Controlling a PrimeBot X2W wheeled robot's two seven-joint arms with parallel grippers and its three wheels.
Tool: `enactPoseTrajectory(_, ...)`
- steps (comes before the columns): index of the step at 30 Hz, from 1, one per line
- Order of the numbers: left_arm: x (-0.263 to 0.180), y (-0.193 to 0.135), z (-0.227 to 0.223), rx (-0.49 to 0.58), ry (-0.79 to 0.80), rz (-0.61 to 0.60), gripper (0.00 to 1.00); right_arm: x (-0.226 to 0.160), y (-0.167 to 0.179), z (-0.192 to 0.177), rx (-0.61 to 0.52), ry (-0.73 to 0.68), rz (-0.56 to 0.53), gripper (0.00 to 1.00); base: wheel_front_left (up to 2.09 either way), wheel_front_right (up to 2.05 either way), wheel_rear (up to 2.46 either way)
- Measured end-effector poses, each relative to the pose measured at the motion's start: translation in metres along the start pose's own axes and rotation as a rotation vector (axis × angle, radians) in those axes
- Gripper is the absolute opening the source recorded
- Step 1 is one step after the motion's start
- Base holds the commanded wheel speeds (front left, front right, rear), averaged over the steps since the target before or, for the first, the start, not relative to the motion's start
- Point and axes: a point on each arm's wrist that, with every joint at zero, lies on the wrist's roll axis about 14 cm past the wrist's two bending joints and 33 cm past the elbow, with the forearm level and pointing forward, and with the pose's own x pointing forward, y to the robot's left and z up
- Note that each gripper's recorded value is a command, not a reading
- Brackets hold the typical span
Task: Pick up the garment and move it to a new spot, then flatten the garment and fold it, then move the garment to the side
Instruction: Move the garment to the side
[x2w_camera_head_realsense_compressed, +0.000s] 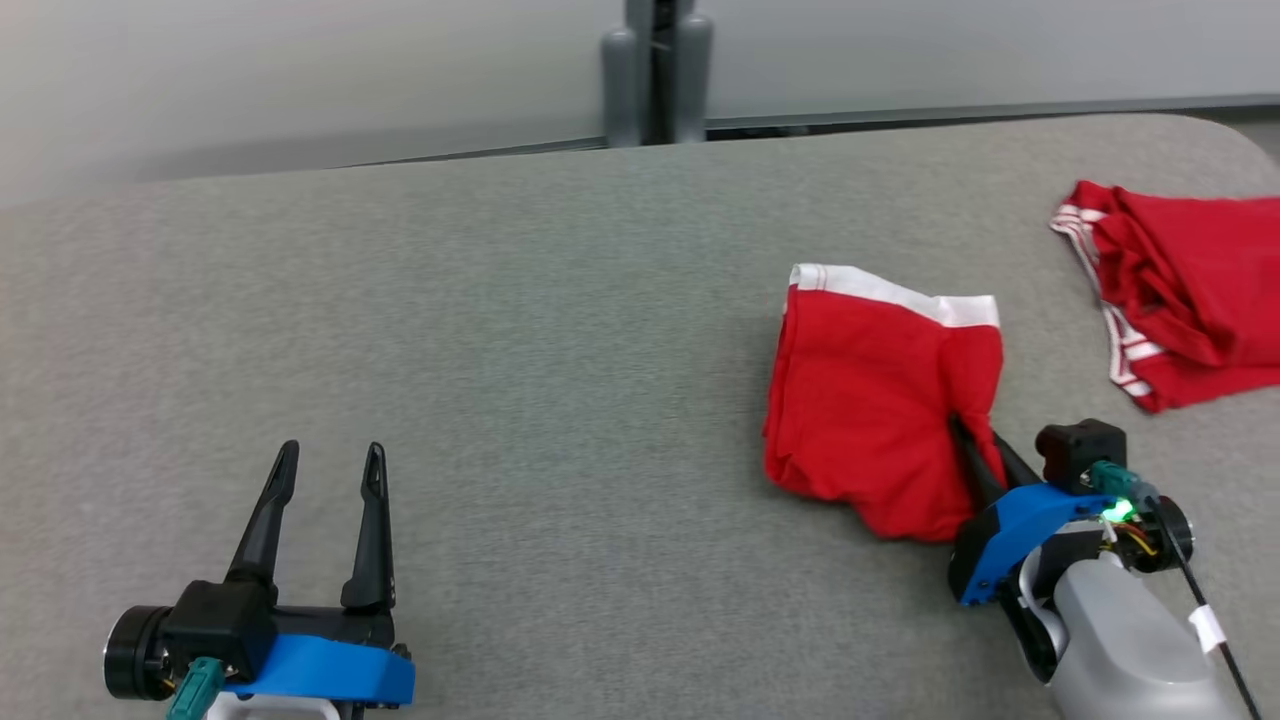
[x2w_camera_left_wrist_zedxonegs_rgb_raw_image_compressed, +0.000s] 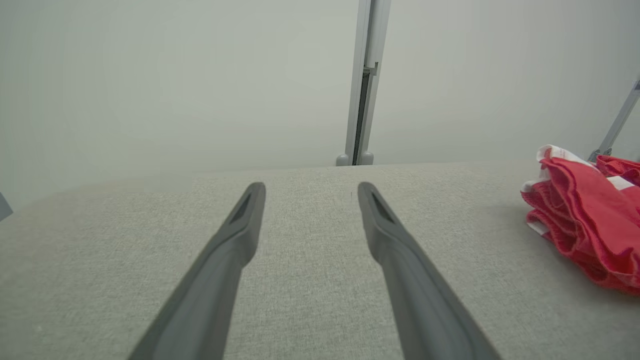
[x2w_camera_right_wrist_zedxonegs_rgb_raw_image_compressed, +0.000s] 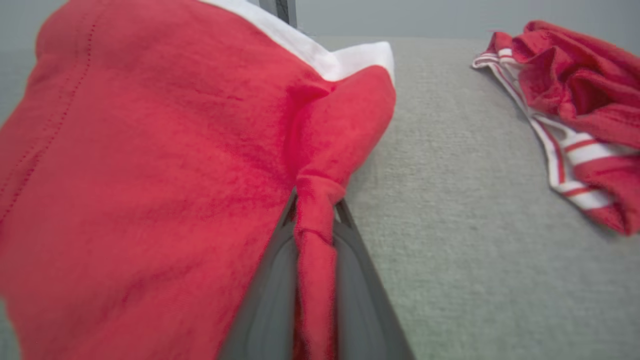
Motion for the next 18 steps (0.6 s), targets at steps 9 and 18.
enactPoseTrajectory(9, 0.033, -0.047, -0.008, -0.012, -0.004, -0.145, 1.0, -0.034, -0.065, -0.004, -0.003, -0.01, -0.153, 0.0, 0.0, 0.0, 0.0)
enactPoseTrajectory(18, 0.045, -0.061, -0.019, -0.021, 0.011, -0.191, 1.0, -0.027, -0.081, 0.018, -0.091, -0.051, -0.153, 0.0, 0.0, 0.0, 0.0)
